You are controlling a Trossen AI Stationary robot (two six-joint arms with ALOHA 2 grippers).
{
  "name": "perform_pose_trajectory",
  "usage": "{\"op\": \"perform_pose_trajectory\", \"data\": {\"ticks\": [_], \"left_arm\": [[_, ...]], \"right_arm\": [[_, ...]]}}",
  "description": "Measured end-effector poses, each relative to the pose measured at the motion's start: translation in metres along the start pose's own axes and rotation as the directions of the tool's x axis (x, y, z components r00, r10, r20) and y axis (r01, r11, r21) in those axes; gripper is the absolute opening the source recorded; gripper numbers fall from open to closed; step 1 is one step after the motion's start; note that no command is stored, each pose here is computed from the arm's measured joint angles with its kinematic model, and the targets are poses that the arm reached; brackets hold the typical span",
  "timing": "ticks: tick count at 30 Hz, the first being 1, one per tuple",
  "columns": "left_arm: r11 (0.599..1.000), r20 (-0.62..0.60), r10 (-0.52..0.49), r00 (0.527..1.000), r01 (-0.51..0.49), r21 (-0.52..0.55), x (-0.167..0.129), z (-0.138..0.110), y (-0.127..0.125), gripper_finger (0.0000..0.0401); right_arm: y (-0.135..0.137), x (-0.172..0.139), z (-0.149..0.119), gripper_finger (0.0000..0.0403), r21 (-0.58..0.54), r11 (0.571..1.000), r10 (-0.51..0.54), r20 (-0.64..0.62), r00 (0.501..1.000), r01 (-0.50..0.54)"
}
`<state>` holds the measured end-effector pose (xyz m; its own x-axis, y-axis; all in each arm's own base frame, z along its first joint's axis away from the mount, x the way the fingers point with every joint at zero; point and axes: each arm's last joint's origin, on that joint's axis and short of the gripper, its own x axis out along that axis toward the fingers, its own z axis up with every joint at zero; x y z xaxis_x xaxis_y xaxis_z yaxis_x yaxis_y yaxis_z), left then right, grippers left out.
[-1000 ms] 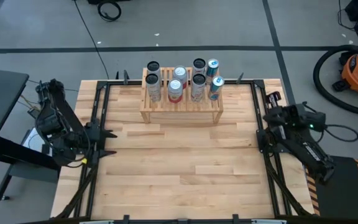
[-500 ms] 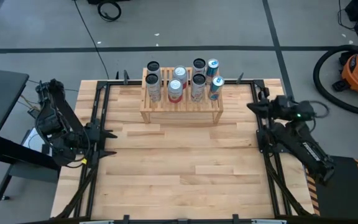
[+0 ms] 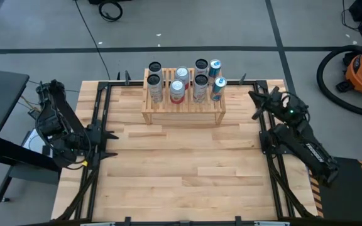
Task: Place canned beverage on shelf
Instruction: Return to Home Position
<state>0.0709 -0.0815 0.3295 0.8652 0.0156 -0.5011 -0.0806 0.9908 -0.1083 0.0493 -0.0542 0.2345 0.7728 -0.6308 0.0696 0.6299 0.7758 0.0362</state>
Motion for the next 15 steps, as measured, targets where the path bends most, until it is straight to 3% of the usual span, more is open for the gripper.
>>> {"op": "perform_pose_trajectory", "data": {"ticks": [4,6,11,15], "left_arm": [[0.998,-0.001,-0.001,1.0,0.001,0.069,0.0,0.0,0.0,0.0314],[0.996,-0.008,-0.007,1.0,0.008,0.093,0.0,0.0,0.0,0.0314],[0.998,0.003,-0.029,1.0,0.029,-0.063,0.0,0.002,-0.003,0.0314],[1.0,0.048,-0.014,0.999,0.013,0.022,0.001,0.004,-0.006,0.0314]], "right_arm": [[-0.004,0.001,-0.01,0.0011,-0.003,0.993,-0.117,-0.062,0.991,0.117],[-0.005,0.003,-0.014,0.0011,0.002,0.994,-0.112,-0.058,0.992,0.112],[-0.007,0.011,-0.031,0.0011,0.045,0.993,-0.108,-0.016,0.994,0.108],[-0.008,0.015,-0.043,0.0011,0.074,0.994,-0.083,0.017,0.996,0.082]]}}
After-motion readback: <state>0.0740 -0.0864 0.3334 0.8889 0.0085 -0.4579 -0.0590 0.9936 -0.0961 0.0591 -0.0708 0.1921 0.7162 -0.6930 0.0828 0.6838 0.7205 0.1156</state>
